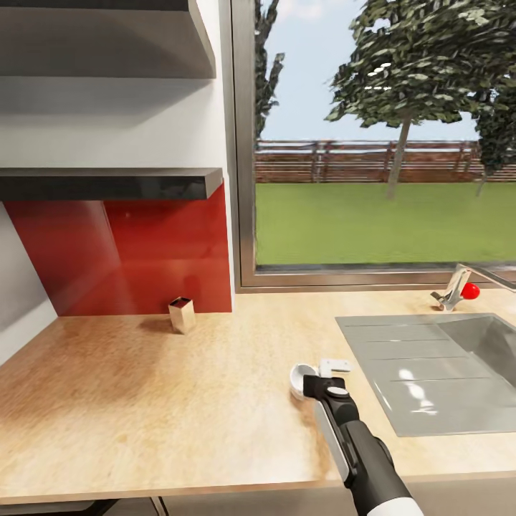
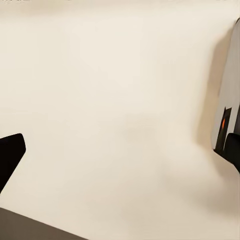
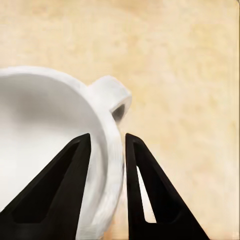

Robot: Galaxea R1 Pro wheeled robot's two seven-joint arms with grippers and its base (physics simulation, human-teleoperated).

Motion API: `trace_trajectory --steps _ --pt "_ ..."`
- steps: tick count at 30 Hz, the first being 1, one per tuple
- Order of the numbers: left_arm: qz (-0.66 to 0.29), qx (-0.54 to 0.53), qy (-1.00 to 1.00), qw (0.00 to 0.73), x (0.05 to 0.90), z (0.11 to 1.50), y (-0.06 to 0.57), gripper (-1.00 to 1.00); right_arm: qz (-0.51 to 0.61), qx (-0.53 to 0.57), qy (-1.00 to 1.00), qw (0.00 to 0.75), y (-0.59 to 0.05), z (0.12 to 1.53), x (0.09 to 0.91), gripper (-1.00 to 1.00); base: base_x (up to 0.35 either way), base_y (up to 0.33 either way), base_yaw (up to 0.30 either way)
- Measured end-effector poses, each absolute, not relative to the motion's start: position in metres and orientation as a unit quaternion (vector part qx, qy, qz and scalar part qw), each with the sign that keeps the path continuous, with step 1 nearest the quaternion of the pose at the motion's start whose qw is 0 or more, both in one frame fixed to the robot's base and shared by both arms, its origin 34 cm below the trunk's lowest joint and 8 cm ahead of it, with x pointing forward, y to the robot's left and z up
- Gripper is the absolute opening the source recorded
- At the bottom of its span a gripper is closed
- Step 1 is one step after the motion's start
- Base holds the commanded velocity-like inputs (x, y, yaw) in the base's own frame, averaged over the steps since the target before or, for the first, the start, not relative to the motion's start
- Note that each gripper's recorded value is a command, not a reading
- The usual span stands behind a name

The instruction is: Set up a coffee station on the kitchen countertop: keep the coffee maker on the countertop, move the bottle of coffee from the kitchen shelf to the counter next to the coffee maker, place a paper coffee filter on top of the coffee maker, put the saucer next to the coffee maker with the coffee cup on the saucer, and place the electric kettle next to the coffee maker.

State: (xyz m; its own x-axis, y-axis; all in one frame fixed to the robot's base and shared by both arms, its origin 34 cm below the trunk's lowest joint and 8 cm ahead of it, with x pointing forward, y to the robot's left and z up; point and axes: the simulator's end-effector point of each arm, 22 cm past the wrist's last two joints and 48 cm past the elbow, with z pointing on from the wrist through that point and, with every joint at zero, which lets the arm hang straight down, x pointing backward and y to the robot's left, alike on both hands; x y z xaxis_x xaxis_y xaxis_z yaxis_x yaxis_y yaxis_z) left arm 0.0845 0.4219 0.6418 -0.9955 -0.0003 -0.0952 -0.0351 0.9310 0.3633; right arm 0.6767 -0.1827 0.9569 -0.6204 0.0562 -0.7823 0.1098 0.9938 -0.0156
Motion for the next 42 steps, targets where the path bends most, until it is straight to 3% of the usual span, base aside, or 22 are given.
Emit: trace_trajectory --steps 14,23,33,42 --pt "0.184 -0.011 0.981 0.054 0.089 0.641 0.42 1.0 -0.01 0.07 0.826 0.56 -0.19 1.09 0.704 -1.0 0.0 0.0 0.0" --pt "0.175 -0.015 0.982 0.072 0.105 0.639 0.412 1.0 -0.025 0.069 0.81 0.581 -0.21 1.11 0.705 -1.0 0.0 -0.041 0.0" --pt "0.161 -0.023 0.982 0.1 0.117 0.637 0.388 1.0 -0.028 0.072 0.809 0.583 -0.214 1.112 0.705 -1.0 0.0 -0.268 -0.002" --pt "0.154 -0.023 0.982 0.102 0.119 0.635 0.379 1.0 -0.028 0.072 0.808 0.585 -0.214 1.114 0.705 -1.0 -0.08 -0.263 -0.206"
